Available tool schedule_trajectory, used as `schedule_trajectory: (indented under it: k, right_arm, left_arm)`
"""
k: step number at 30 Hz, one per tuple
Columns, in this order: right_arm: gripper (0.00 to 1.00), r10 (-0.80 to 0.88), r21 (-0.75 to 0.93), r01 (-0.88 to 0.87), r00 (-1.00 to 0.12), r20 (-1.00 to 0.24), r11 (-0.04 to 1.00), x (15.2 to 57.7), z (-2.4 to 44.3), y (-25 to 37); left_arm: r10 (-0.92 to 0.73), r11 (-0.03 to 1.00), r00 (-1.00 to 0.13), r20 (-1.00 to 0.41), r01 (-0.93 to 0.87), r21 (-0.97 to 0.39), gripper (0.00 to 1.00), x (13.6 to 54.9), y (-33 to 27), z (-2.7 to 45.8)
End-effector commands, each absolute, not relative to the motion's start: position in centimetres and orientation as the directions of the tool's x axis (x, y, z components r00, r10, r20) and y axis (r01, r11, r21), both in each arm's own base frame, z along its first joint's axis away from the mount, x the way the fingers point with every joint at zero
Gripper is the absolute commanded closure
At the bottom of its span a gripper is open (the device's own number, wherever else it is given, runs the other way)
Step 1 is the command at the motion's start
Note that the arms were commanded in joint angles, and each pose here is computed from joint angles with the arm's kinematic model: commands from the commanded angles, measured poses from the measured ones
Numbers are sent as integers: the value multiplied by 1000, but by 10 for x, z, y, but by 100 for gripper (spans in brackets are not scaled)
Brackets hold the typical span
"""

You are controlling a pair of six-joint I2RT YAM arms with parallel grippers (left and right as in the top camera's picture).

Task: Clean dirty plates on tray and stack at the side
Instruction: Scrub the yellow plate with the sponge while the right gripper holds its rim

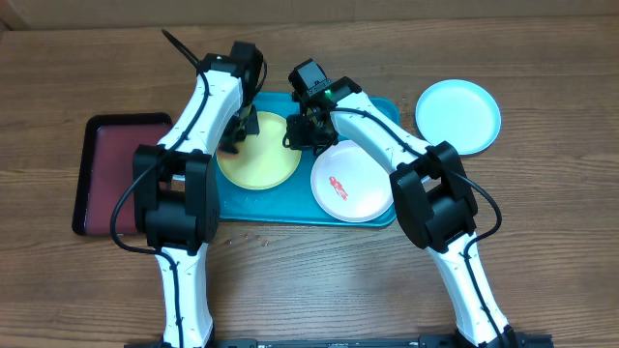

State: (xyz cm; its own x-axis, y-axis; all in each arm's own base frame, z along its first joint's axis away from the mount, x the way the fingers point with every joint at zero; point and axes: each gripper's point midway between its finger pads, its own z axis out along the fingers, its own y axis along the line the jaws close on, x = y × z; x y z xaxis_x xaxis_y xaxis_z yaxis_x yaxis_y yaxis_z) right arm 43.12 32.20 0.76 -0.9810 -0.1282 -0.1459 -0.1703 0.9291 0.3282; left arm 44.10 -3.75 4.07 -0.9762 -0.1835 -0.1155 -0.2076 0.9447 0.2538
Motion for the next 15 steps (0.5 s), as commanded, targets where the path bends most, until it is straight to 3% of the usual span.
schedule_trajectory:
  k: [1,3,5,15]
  right_arm:
    - [96,-123,249,-151,-985,-122,957,430,-18,306]
    - [96,-123,249,-151,-985,-122,957,430,-19,306]
    - [96,-124,247,-150,-985,-118,957,429,-19,306]
    - [96,-125,244,-149,-986,-112,958,427,-19,305]
  left_arm:
    - [-232,972,-967,-107,-227,-59,96,460,-95,36]
    - [-212,961,-974,-78,-194,-199,96,461,-122,35]
    - [-200,951,-978,-55,-181,-250,96,457,-135,32]
    - [-83,986,-992,93,-96,-139,96,407,-126,16]
